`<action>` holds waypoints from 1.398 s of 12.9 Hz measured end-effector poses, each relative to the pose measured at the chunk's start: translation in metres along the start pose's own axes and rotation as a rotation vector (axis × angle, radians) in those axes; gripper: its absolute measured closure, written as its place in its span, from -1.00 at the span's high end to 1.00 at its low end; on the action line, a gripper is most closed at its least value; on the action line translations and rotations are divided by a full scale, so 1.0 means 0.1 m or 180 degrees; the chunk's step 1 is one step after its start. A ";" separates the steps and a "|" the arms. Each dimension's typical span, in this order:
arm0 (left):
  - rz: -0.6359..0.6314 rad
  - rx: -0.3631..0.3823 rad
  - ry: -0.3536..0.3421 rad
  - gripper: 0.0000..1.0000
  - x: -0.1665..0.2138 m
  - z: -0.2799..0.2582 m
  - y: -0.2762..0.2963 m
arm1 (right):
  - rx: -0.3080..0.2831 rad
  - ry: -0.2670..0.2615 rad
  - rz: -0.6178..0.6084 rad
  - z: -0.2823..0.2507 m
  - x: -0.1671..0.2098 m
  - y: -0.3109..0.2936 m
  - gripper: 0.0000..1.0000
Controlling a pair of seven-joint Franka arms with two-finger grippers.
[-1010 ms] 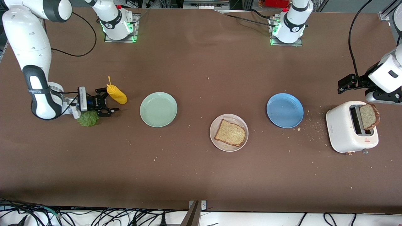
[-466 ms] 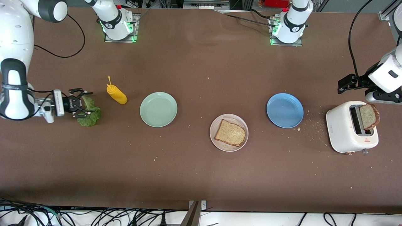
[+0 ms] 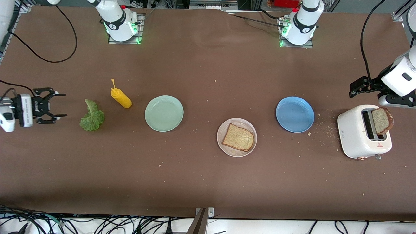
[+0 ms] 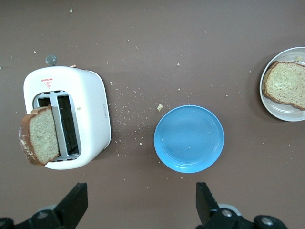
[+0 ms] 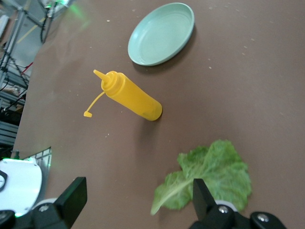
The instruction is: Make sandwich in beige plate with both arms
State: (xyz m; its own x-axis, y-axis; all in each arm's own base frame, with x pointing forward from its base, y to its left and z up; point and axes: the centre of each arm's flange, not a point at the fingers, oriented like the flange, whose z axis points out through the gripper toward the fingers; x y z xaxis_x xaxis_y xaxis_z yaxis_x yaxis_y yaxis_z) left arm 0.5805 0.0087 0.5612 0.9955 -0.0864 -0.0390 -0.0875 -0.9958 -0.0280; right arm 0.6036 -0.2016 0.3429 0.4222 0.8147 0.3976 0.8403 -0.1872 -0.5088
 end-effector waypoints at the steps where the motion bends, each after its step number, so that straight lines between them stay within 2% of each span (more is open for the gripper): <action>1: 0.0000 0.0000 0.0000 1.00 0.00 0.00 0.00 | -0.0100 -0.0159 0.0299 -0.20 0.10 -0.15 0.97; 3: 0.0000 0.0000 0.0000 1.00 0.00 0.00 0.00 | -0.0350 -0.0495 0.1042 -0.52 0.36 -0.46 0.97; 5: -0.0001 0.0000 -0.0001 1.00 0.00 0.00 0.00 | -0.0637 -0.0756 0.1809 -0.66 0.62 -0.64 0.98; 8: -0.0001 0.0000 -0.0001 1.00 0.00 0.00 0.00 | -0.1257 -0.1171 0.2571 -0.47 1.06 -0.53 0.98; 9: -0.0002 0.0000 -0.0001 1.00 0.00 0.00 0.00 | -0.1412 -0.1241 0.2752 -0.29 1.16 -0.45 0.98; 12: -0.0007 0.0000 -0.0001 1.00 0.00 0.00 -0.01 | -0.1662 -0.1212 0.3146 0.27 0.99 -0.17 0.98; 15: -0.0007 0.0000 -0.0001 1.00 0.00 0.00 -0.01 | -0.1749 -0.1157 0.3429 0.87 0.59 -0.03 0.98; 18: -0.0008 0.0000 -0.0001 1.00 0.00 0.00 -0.01 | -0.1821 -0.1138 0.3470 1.41 0.28 -0.02 0.98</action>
State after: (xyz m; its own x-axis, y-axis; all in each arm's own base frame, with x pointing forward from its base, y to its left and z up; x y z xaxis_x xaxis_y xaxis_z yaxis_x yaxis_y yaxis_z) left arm 0.5805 0.0101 0.5611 0.9957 -0.0840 -0.0393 -0.0851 -0.9960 -0.0280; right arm 0.5657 -0.1010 0.2470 0.9415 0.1766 -0.2869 0.1827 -0.9832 -0.0057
